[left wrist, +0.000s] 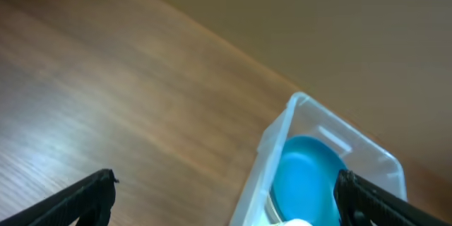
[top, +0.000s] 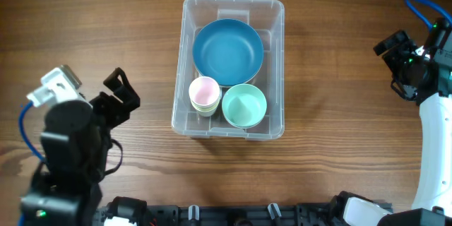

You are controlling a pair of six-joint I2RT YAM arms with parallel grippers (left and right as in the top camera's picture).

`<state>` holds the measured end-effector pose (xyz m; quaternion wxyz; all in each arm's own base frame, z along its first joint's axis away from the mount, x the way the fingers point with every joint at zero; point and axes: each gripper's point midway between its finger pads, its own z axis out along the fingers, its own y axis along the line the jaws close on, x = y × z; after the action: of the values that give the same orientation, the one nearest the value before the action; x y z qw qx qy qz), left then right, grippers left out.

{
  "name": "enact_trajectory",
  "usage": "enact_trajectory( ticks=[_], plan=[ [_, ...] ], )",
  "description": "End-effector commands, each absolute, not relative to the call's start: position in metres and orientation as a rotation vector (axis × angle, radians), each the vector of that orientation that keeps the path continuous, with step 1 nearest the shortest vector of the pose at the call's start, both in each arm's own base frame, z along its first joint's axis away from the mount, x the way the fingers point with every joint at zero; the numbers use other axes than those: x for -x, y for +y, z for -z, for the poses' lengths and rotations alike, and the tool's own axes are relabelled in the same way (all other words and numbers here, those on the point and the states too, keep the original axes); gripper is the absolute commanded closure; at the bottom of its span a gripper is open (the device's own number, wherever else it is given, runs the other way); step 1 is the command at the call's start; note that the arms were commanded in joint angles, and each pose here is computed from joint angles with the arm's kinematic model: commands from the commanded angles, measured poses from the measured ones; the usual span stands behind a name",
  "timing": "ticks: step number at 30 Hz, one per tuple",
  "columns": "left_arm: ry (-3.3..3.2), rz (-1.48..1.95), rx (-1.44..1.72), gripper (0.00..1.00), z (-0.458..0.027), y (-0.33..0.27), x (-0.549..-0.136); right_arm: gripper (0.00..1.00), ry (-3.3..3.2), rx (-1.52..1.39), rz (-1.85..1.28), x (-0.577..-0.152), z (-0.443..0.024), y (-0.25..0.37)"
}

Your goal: Pack container

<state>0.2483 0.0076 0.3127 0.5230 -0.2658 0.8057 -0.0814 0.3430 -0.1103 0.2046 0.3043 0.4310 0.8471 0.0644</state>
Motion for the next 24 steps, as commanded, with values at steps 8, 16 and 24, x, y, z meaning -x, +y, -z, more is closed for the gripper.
enact_trajectory(
  ticks=[8, 16, 24],
  plan=[
    [1.817, 0.299, 0.634, 0.00, -0.198, 0.012, -0.239, 0.00, 2.235, -1.150, -0.162, -0.344, -0.205, -0.112],
    [1.787, 0.299, 0.642, 0.00, -0.154, 0.017, -0.227, 0.00, 2.235, -1.150, -0.162, -0.344, -0.205, -0.112],
    [1.747, 0.282, 0.670, 0.00, -0.140, 0.025, -0.224, 0.00, 2.235, -1.150, -0.162, -0.344, -0.205, -0.112]
  ],
)
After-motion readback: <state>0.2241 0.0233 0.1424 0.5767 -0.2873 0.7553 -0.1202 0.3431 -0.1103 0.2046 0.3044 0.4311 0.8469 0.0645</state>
